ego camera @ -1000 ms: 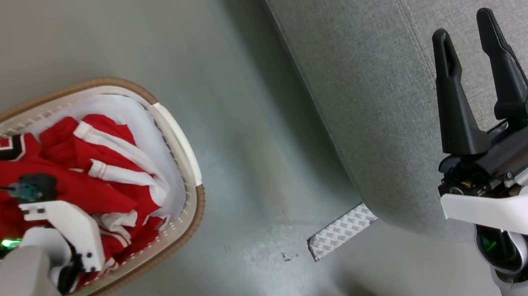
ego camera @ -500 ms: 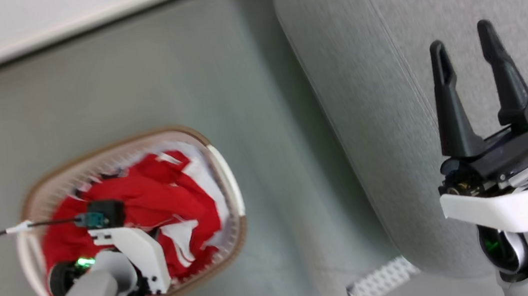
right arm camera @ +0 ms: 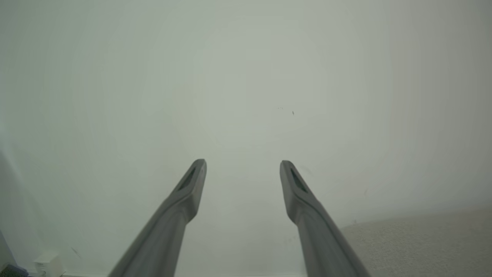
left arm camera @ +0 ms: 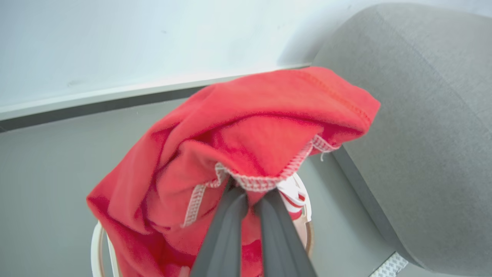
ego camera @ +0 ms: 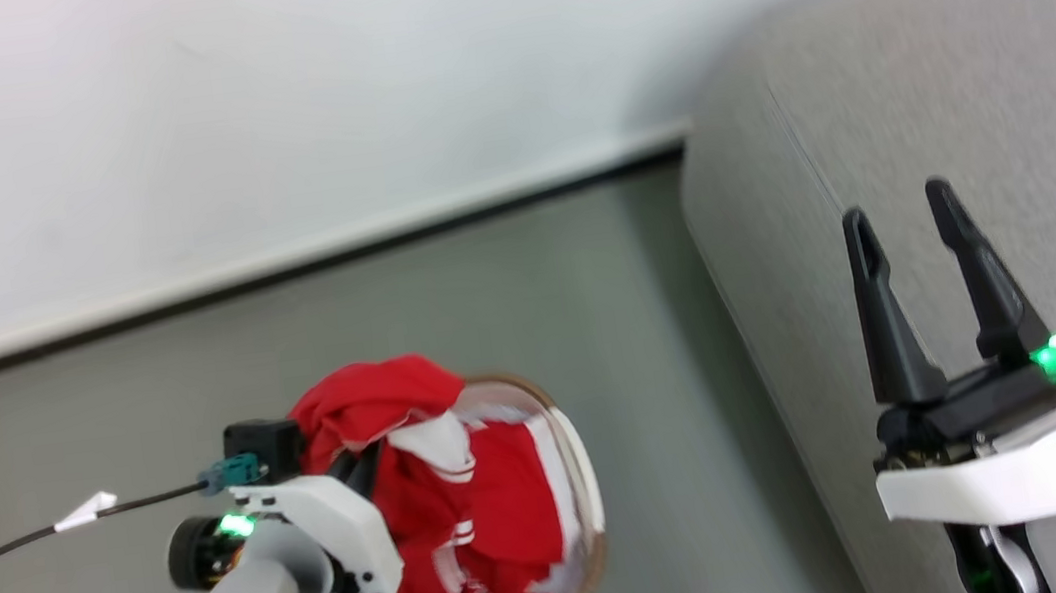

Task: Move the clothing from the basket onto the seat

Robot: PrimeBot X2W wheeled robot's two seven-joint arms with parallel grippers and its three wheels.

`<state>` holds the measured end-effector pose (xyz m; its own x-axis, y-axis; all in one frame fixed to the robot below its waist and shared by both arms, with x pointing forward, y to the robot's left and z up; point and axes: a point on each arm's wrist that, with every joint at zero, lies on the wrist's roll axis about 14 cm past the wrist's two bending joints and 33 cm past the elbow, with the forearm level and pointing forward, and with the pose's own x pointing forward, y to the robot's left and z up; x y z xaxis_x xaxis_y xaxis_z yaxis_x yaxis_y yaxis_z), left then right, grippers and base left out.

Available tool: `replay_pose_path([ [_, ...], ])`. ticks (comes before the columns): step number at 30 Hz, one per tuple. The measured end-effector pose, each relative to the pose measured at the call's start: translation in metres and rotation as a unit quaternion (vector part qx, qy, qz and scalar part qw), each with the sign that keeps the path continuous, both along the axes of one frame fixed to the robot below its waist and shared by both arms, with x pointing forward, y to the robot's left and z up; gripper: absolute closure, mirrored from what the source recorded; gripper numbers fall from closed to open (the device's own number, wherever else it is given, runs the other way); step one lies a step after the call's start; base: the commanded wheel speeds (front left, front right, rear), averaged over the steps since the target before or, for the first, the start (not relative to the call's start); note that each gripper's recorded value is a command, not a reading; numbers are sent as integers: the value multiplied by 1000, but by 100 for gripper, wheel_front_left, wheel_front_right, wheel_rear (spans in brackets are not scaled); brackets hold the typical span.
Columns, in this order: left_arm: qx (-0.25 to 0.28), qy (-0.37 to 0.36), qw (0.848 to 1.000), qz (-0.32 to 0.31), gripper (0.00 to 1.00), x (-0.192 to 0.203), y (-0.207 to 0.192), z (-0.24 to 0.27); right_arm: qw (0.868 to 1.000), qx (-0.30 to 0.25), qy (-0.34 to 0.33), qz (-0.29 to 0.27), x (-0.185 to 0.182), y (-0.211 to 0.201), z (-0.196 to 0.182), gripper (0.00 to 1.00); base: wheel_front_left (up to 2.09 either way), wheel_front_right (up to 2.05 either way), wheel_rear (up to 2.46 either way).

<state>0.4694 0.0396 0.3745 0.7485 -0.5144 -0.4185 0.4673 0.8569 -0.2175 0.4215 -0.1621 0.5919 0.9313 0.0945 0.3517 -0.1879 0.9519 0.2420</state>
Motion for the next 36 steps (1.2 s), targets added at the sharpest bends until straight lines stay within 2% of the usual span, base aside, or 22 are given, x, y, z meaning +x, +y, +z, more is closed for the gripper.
replay_pose_path([
  [4,-19,-51,998,6,100,2,2,38,1000,5,-6,10,-10,8,5,0,0,0,0],
  [6,-32,-105,994,8,100,4,4,79,999,29,-9,26,-20,16,10,0,0,0,0],
  [7,-32,-105,994,8,100,4,4,79,999,29,-9,26,-20,16,10,0,0,0,0],
  [8,-47,-149,988,11,100,5,3,112,999,34,-15,38,-25,24,15,0,0,0,0],
  [10,-62,-190,980,13,100,2,3,143,998,36,-19,51,-30,31,18,0,0,0,0],
  [19,-87,-322,943,-2,100,-28,-1,236,994,32,-21,100,-49,62,21,0,0,0,0],
  [25,-93,-347,933,-9,100,-38,-5,261,993,24,-15,118,-52,73,17,0,0,0,0],
  [27,-98,-348,932,-11,100,-43,-6,265,991,48,-11,126,-52,76,18,0,0,0,0],
  [29,-98,-347,933,-11,100,-45,-6,265,990,50,-9,131,-52,79,16,0,0,0,0],
  [36,-99,-345,933,-6,100,-53,-3,266,981,34,11,193,-57,116,6,0,0,0,0],
])
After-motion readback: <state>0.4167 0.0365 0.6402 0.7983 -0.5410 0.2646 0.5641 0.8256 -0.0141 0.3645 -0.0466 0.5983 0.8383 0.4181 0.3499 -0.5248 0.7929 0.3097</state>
